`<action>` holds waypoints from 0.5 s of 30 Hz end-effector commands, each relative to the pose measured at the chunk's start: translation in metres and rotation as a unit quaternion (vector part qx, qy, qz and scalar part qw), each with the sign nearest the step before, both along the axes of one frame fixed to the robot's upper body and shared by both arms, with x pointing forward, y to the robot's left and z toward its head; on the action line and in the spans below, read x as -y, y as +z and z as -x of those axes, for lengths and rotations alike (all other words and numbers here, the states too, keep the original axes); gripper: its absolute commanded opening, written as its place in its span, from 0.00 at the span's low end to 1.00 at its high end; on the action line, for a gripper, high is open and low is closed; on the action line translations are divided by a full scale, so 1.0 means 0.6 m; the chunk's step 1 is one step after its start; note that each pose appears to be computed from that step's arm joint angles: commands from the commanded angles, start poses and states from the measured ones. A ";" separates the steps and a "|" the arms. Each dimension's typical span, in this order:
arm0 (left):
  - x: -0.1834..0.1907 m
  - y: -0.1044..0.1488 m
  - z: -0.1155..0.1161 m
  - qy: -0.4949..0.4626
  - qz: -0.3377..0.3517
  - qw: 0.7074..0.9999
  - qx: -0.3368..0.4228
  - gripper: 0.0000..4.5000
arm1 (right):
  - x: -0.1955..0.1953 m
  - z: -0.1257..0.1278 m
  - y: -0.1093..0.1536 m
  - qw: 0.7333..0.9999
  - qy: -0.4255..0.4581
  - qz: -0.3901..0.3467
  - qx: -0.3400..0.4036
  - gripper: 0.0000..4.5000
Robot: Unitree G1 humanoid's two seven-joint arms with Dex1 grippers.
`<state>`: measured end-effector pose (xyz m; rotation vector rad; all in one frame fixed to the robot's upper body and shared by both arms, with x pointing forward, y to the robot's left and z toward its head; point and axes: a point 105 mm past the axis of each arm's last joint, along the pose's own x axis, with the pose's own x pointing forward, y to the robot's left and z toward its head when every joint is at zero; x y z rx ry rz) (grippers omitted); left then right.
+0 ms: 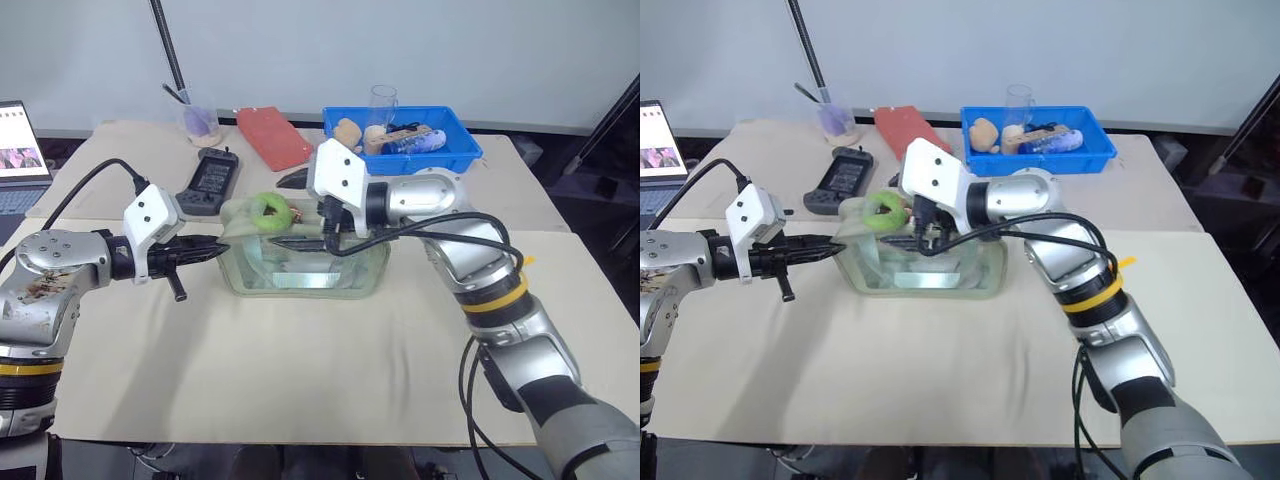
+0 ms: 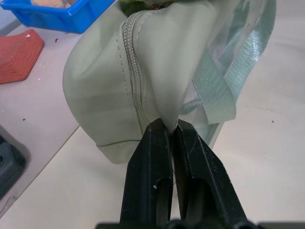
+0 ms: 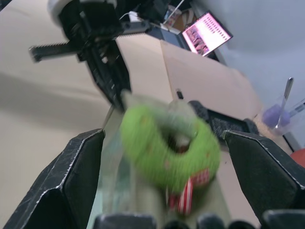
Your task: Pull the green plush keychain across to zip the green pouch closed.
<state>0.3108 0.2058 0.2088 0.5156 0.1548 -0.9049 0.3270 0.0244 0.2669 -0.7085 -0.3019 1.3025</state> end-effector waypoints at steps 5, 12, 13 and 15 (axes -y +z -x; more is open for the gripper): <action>0.003 0.012 0.012 -0.005 -0.003 1.000 0.014 0.00 | -0.008 0.005 0.011 0.999 0.020 0.004 0.028 0.73; 0.001 0.009 0.011 -0.005 -0.003 1.000 0.012 0.00 | -0.004 0.012 0.014 0.999 0.032 -0.002 0.012 0.20; 0.002 0.009 0.011 -0.005 -0.003 1.000 0.013 0.00 | -0.002 0.011 0.014 0.999 0.032 -0.003 0.010 0.12; 0.003 0.010 0.010 -0.007 -0.003 1.000 0.013 0.00 | 0.005 0.012 0.019 0.999 0.032 -0.010 0.001 0.00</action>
